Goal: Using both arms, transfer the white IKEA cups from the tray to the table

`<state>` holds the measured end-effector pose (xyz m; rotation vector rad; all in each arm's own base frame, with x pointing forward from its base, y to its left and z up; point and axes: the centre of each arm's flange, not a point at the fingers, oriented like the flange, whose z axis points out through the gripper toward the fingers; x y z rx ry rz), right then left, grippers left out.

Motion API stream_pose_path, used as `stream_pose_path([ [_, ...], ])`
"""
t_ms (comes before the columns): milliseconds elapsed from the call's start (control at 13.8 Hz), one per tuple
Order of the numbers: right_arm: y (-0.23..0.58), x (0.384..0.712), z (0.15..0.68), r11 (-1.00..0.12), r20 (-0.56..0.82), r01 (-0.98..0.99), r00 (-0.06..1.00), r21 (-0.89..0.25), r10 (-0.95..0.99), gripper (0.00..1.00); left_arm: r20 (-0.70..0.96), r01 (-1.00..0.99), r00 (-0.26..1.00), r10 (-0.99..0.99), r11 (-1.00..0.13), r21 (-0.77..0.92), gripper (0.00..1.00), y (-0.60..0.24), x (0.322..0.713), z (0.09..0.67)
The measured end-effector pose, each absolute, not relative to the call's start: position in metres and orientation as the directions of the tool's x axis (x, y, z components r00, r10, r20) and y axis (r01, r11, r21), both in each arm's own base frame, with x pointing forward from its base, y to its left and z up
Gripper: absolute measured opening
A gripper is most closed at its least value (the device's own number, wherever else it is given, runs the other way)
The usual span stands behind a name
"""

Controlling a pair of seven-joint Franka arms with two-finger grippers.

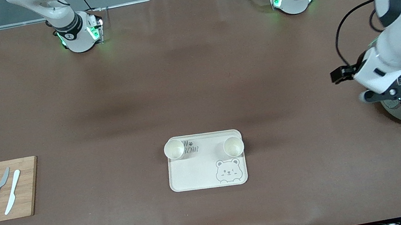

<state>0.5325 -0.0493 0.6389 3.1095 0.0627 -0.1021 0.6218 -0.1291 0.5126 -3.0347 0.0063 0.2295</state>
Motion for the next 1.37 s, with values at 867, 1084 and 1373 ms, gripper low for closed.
stream_pose_path([
  [867,-0.075,0.615,0.505,-0.998,-0.153,0.026,0.988,0.048,0.019,1.00,-0.001,0.444,0.896,0.445,-0.894,0.067,1.00,-0.311,0.651,0.357],
  [1084,-0.072,0.620,0.501,-0.998,-0.140,0.033,0.990,0.049,0.026,1.00,0.024,0.510,0.856,0.517,-0.850,0.136,0.86,-0.348,0.648,0.321],
  [1373,-0.049,0.635,0.471,-0.997,-0.149,0.067,0.987,0.028,0.062,1.00,0.026,0.525,0.844,0.536,-0.834,0.171,0.74,-0.375,0.642,0.272],
])
